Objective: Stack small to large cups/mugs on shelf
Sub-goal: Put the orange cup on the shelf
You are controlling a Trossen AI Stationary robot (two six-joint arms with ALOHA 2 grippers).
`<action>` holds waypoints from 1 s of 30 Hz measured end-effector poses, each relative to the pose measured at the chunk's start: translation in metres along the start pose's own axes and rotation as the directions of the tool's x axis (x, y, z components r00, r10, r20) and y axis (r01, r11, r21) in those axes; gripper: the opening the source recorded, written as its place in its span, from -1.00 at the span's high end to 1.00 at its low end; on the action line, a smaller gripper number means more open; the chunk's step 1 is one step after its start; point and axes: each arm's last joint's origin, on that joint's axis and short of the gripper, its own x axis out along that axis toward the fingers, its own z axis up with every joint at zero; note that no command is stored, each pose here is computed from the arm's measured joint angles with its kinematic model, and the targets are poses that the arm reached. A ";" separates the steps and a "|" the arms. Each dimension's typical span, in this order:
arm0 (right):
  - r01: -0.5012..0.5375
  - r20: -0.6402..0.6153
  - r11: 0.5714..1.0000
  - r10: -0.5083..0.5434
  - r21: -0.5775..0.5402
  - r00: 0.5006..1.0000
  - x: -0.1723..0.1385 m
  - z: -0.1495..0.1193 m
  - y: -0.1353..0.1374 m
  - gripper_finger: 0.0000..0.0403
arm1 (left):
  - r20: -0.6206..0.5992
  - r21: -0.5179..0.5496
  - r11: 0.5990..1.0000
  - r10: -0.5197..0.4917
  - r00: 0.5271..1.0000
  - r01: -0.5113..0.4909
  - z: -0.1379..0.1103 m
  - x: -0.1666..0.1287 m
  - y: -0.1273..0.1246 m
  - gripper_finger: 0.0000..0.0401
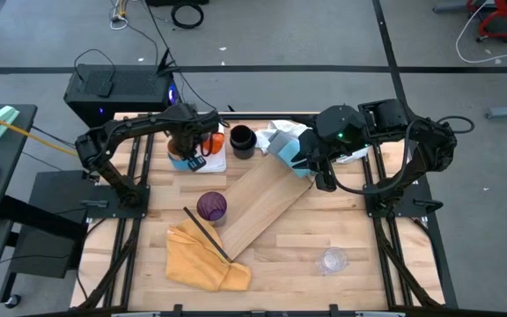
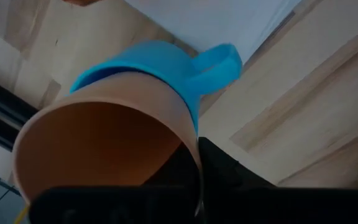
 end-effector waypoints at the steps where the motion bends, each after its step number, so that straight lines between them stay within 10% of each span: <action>1: 0.000 0.000 1.000 0.000 0.000 1.000 0.000 0.000 0.000 0.61 | -0.015 0.002 1.000 0.000 1.000 0.000 -0.001 0.000 0.000 0.92; 15: 0.000 0.000 1.000 0.000 0.000 1.000 0.000 0.000 0.000 0.61 | -0.022 0.035 0.999 0.009 1.000 -0.008 -0.012 -0.019 -0.006 0.96; 30: 0.000 -0.004 1.000 0.000 0.000 1.000 0.000 0.000 0.000 0.61 | 0.258 0.010 1.000 -0.011 0.966 0.008 -0.015 -0.118 -0.007 0.96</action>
